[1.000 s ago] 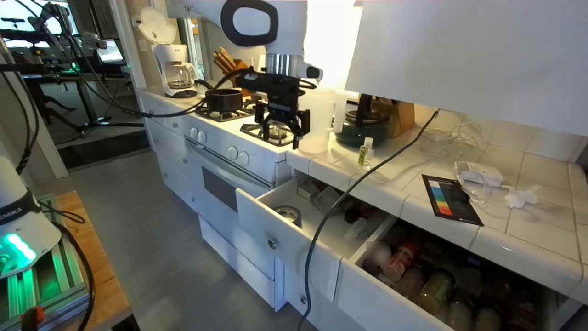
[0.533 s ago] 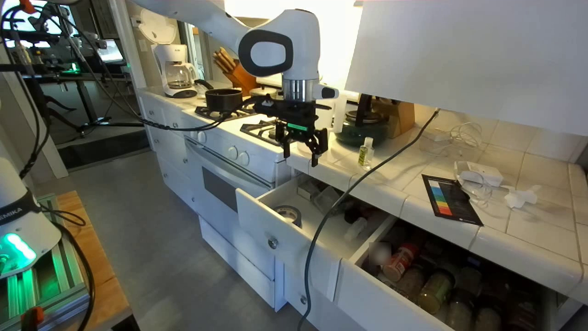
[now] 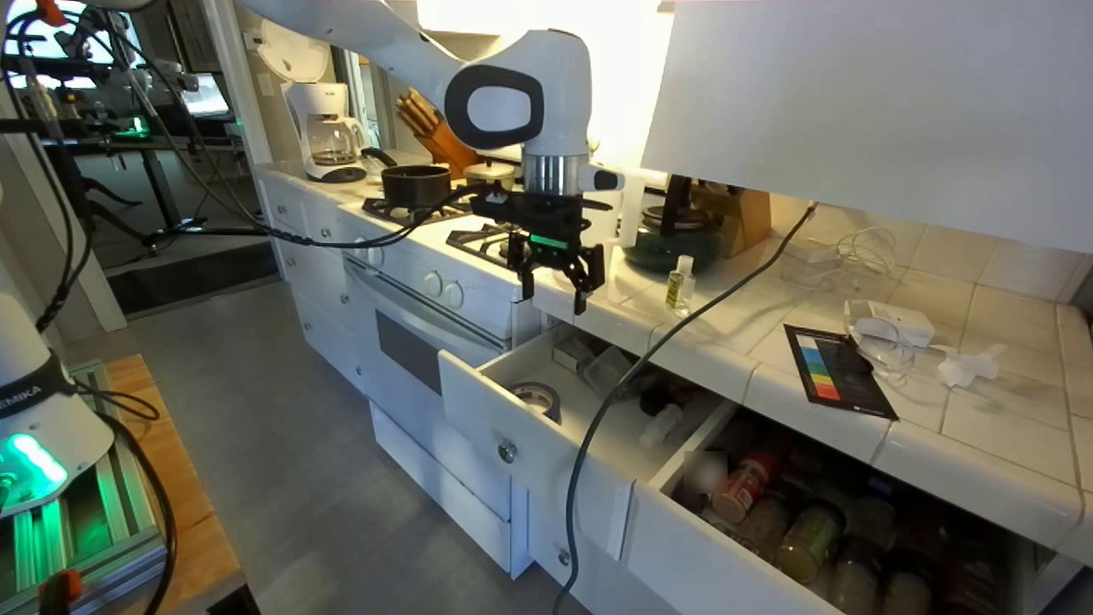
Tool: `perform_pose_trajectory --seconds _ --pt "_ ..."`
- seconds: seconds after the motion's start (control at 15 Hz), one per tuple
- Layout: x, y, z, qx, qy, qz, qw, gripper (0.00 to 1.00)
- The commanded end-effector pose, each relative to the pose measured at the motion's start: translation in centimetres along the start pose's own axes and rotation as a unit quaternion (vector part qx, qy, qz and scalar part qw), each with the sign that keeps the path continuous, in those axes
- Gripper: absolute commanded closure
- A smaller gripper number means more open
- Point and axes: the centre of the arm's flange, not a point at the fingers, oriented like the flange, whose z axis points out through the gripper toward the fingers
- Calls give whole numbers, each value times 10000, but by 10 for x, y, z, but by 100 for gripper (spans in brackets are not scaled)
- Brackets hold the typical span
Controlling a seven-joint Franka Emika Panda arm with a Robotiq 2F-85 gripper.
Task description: Remove the blue masking tape from the open drawer and put it on the stovetop.
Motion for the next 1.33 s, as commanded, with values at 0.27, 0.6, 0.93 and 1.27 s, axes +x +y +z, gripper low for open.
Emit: perform_pose_trajectory --seconds 0.27,0.6,0.93,1.27 --pt "-12 -6 88 -45 -156 -46 9999 0" --pt "-28 -3 137 -116 -32 110 9999 0" --pt "-30 -15 168 -233 287 259 9990 0" --pt "-28 -29 187 -403 563 437 9966 0"
